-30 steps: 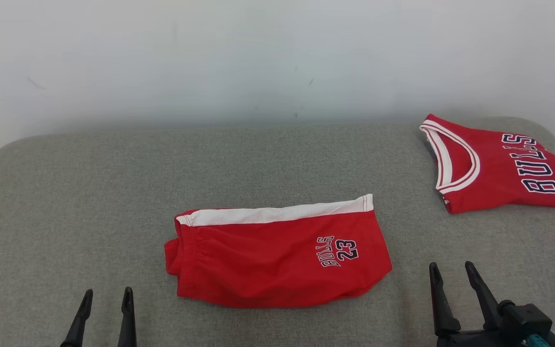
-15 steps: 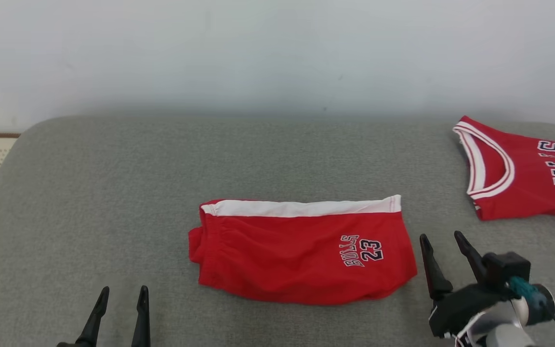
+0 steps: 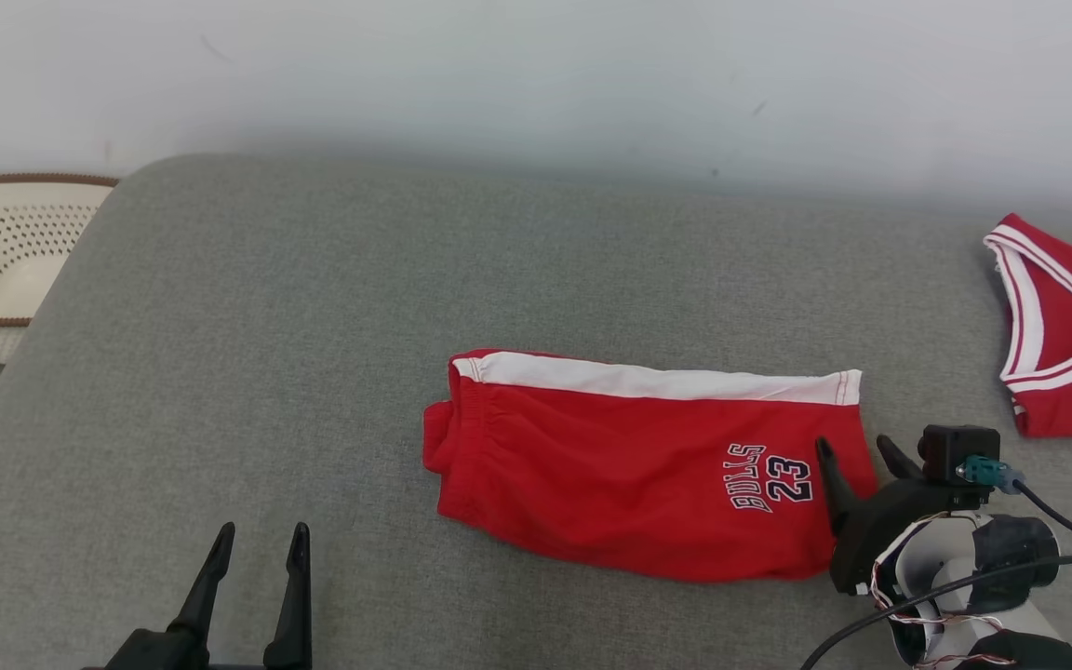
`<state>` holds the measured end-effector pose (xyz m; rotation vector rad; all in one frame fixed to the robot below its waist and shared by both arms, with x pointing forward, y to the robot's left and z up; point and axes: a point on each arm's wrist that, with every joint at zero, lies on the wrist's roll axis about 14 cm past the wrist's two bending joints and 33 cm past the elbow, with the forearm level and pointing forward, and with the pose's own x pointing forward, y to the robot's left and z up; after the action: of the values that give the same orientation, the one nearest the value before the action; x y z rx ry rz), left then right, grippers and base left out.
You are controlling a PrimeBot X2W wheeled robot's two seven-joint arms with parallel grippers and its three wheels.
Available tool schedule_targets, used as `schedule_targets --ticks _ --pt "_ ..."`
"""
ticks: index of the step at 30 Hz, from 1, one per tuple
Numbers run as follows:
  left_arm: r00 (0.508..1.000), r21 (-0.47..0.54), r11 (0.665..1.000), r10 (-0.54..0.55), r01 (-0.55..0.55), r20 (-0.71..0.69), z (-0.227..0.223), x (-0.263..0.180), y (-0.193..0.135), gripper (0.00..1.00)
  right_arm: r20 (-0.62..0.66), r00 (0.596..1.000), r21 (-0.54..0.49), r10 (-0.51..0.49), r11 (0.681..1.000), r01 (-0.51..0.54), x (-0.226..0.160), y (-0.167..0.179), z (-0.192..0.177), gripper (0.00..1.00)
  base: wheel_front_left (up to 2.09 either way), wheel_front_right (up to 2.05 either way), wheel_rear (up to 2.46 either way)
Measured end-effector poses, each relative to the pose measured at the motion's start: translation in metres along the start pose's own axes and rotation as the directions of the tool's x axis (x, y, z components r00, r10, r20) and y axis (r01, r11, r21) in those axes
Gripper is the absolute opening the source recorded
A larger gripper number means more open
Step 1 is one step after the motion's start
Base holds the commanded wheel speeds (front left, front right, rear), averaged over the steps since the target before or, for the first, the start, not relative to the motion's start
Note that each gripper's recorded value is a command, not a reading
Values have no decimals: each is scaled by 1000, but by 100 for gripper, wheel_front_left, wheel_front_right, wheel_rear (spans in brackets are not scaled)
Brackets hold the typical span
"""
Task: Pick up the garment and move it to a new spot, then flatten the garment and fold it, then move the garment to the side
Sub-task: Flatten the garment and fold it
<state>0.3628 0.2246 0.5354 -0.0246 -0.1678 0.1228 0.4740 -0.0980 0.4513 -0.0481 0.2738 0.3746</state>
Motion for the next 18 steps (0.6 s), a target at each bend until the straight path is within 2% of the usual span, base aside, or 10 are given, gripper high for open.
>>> schedule_targets --ticks 12,18 --pt "1000 -9 1000 21 -22 -18 -7 2 4 100 -139 990 67 -2 998 11 9 4 -33 100 0 0 0" --pt "1000 -13 1000 11 -11 -12 -5 4 0 100 -144 989 114 11 993 6 8 10 -31 100 0 0 0"
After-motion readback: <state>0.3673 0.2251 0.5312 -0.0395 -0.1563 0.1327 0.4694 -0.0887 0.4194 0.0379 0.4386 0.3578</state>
